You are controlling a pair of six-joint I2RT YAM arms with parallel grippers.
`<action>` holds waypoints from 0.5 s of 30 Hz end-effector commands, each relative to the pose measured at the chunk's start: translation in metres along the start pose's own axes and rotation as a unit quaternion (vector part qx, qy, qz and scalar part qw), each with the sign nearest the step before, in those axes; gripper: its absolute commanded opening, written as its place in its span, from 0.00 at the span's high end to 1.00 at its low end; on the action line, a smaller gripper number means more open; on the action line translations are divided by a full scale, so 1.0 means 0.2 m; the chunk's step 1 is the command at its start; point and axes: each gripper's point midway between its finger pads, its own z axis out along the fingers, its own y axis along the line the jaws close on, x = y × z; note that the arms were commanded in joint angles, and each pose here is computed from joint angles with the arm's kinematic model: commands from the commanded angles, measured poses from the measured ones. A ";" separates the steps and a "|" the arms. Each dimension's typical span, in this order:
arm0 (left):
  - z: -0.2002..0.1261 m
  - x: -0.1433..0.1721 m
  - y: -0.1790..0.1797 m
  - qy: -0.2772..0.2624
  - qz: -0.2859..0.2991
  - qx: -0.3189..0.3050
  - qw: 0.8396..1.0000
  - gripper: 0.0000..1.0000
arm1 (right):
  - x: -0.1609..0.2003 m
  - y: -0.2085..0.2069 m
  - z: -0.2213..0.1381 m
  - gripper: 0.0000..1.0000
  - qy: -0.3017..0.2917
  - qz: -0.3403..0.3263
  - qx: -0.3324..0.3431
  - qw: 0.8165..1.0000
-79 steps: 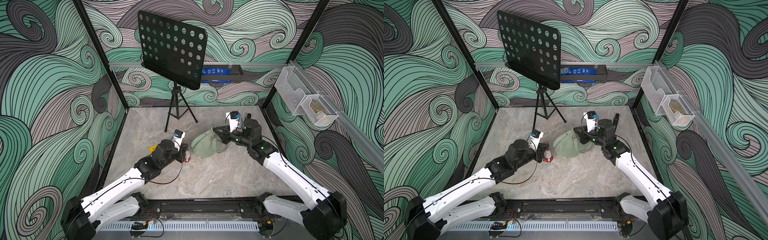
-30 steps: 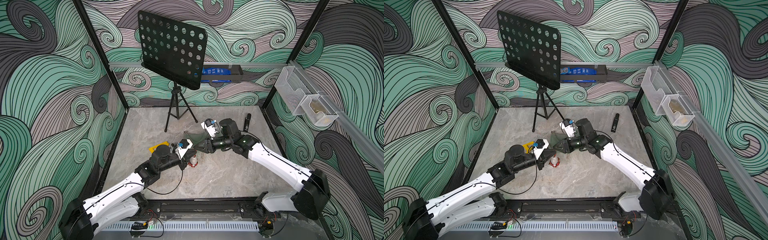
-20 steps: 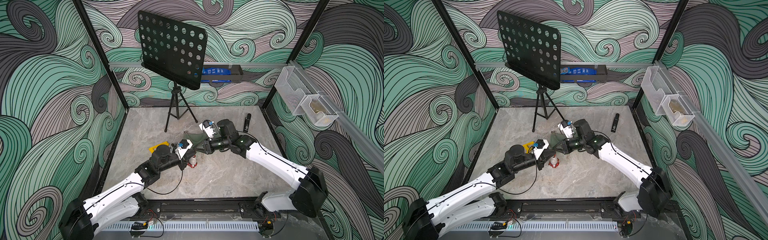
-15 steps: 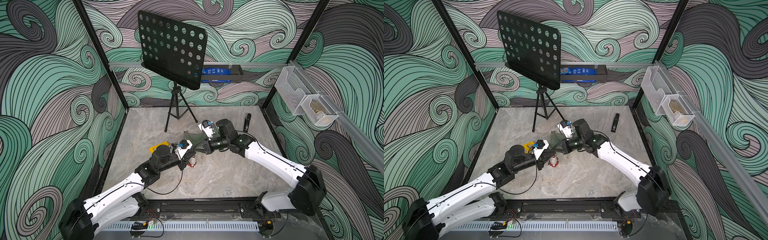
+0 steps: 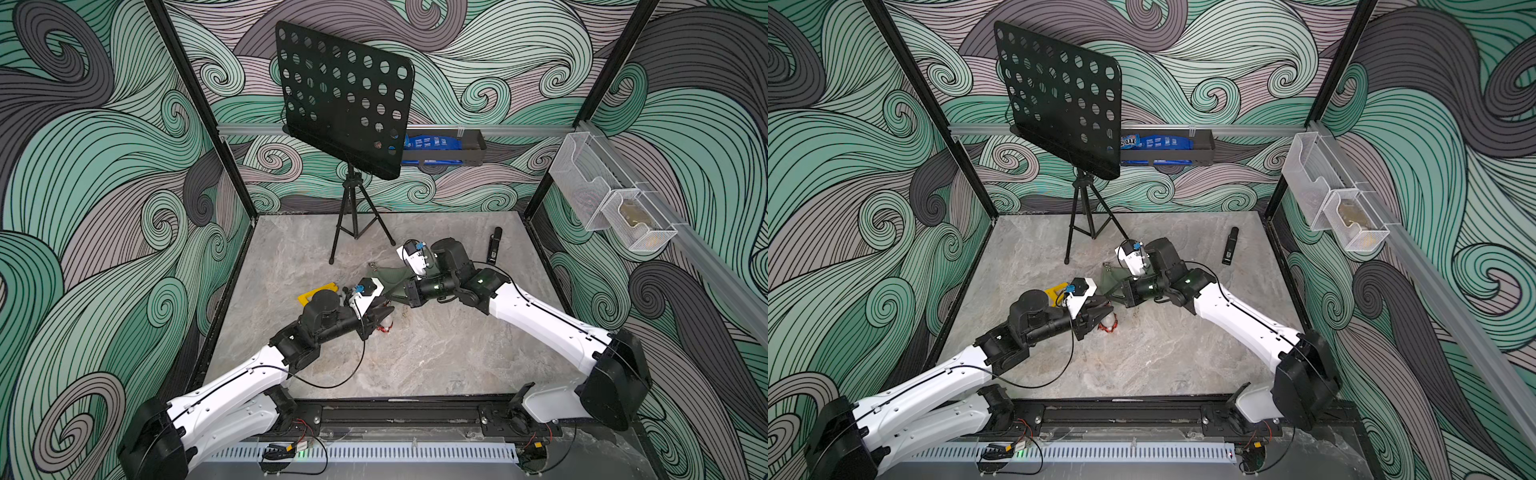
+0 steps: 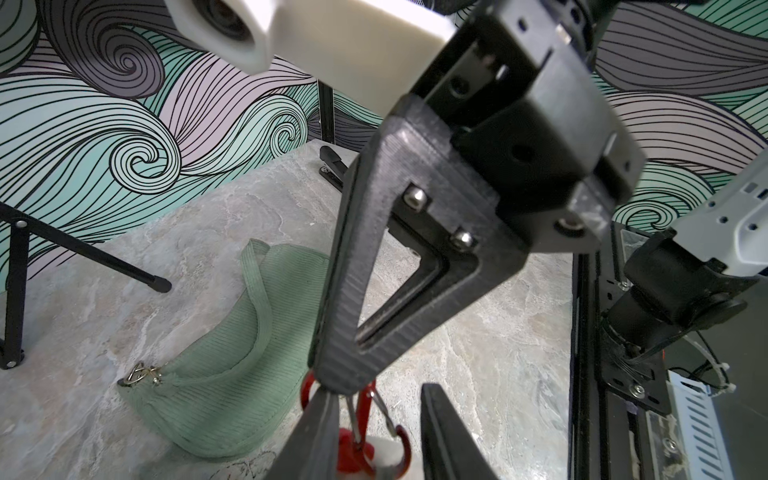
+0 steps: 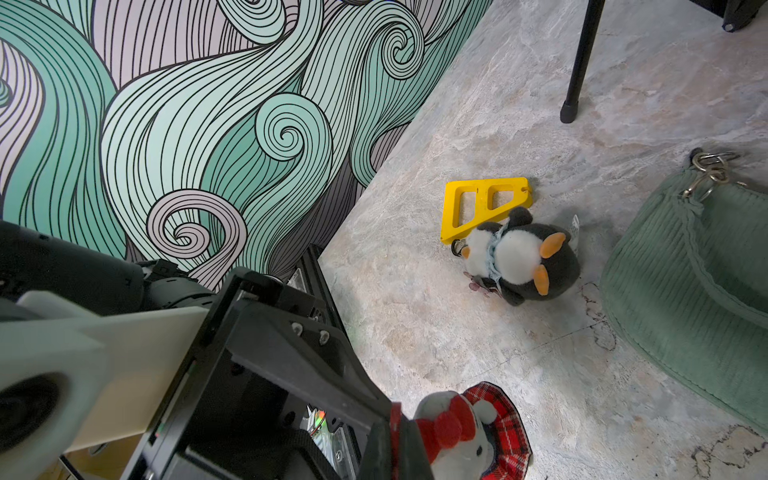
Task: Remove the decoration from the bag
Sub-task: Place the decoration item at the center of the board.
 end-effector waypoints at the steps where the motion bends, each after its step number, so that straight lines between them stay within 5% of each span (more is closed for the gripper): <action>1: -0.04 -0.11 0.01 -0.042 -0.006 -0.011 0.999 0.64 | -0.03 0.00 -0.02 1.00 -0.015 -0.010 0.018 1.000; 5: -0.06 -0.07 0.03 -0.041 -0.024 -0.025 0.999 0.57 | -0.06 -0.02 -0.05 1.00 -0.031 -0.017 0.040 0.999; 15: -0.07 0.00 0.10 -0.040 -0.067 -0.068 0.995 0.60 | -0.09 0.00 -0.07 1.00 -0.044 -0.027 0.043 0.998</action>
